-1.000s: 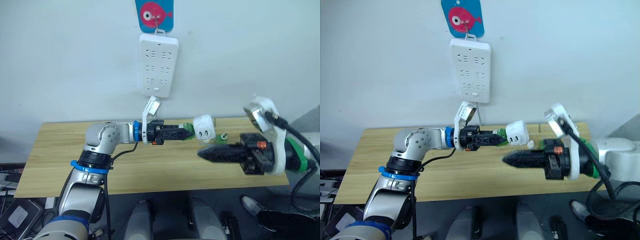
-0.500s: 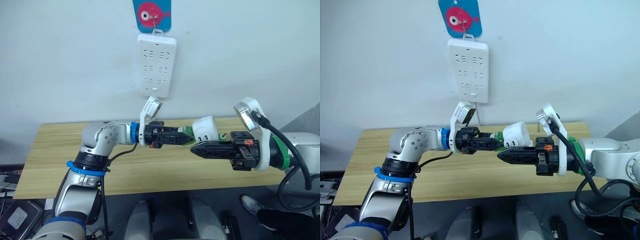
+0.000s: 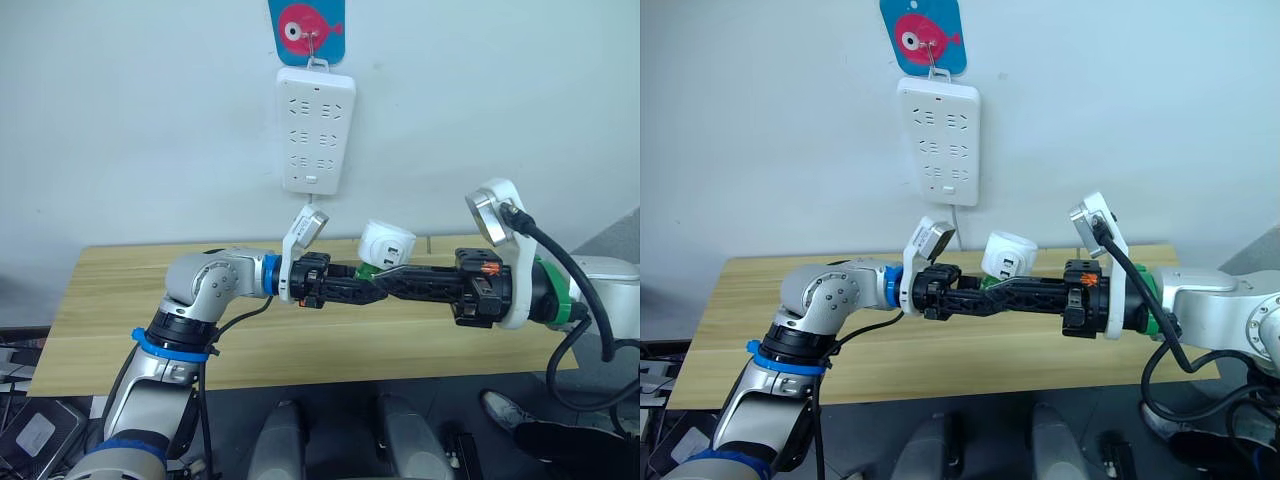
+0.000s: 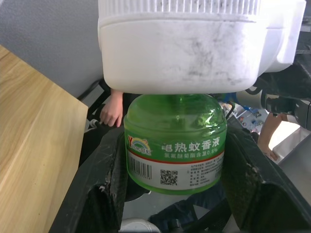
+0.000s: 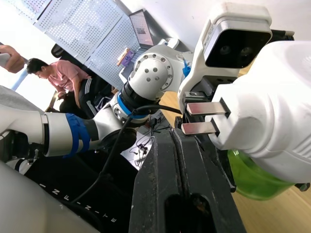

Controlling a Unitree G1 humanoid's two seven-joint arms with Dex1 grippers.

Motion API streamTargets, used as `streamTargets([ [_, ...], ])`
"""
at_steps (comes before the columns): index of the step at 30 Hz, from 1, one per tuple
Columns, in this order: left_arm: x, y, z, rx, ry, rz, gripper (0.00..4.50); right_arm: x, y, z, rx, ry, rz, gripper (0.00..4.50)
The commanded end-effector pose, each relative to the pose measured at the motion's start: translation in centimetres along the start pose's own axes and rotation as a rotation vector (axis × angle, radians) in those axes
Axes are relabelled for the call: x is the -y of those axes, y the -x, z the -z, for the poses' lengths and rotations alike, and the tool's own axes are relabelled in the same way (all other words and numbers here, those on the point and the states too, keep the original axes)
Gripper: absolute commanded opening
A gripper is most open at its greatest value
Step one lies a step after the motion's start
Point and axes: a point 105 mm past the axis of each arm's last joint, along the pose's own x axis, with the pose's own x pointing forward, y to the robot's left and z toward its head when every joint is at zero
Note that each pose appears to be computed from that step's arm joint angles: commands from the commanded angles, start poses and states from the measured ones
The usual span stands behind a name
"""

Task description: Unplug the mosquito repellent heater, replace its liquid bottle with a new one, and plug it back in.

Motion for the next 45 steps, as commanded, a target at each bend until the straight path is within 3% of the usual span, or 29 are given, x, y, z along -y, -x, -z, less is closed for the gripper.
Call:
streamTargets([
  [1, 0.0, -0.1, -0.6, 0.005, -0.060, -0.009, 2.49, -1.0, 0.9, 0.6, -0.043, 0.034, -0.012, 0.00],
  [7, -0.7, 0.3, -0.8, -0.014, -0.163, -0.041, 2.49, 1.0, 3.1, 2.3, -0.111, 0.027, 0.118, 0.00],
  [10, -0.8, 0.9, 0.2, -0.090, -0.213, -0.020, 2.49, 3.5, 4.6, 2.3, -0.128, 0.142, 0.261, 0.58],
  [15, -0.1, 2.0, 1.7, -0.215, -0.197, 0.069, 2.49, 5.7, 6.6, 3.1, -0.324, 0.583, 0.303, 2.35],
  [18, 0.2, 2.6, 2.5, -0.301, -0.185, 0.119, 2.49, 5.7, 6.7, 3.5, -0.417, 0.883, 0.196, 3.48],
  [21, 0.0, 2.7, 3.3, -0.379, -0.191, 0.142, 2.49, 5.3, 5.8, 3.3, -0.431, 1.111, 0.076, 4.47],
  [27, -0.1, 2.3, 4.4, -0.509, -0.198, 0.202, 2.49, 4.4, 2.9, 3.6, -0.457, 1.409, -0.195, 4.47],
  [33, -0.6, 1.5, 3.8, -0.537, -0.206, 0.235, 2.49, 3.6, 1.3, 4.2, -0.477, 1.476, -0.357, 4.47],
  [39, -0.2, 1.3, 4.2, -0.573, -0.204, 0.268, 2.49, 3.9, -0.1, 3.7, -0.466, 1.517, -0.385, 4.47],
  [45, -0.3, 1.9, 3.9, -0.556, -0.181, 0.251, 2.49, 4.4, 0.4, 2.6, -0.470, 1.523, -0.346, 4.47],
])
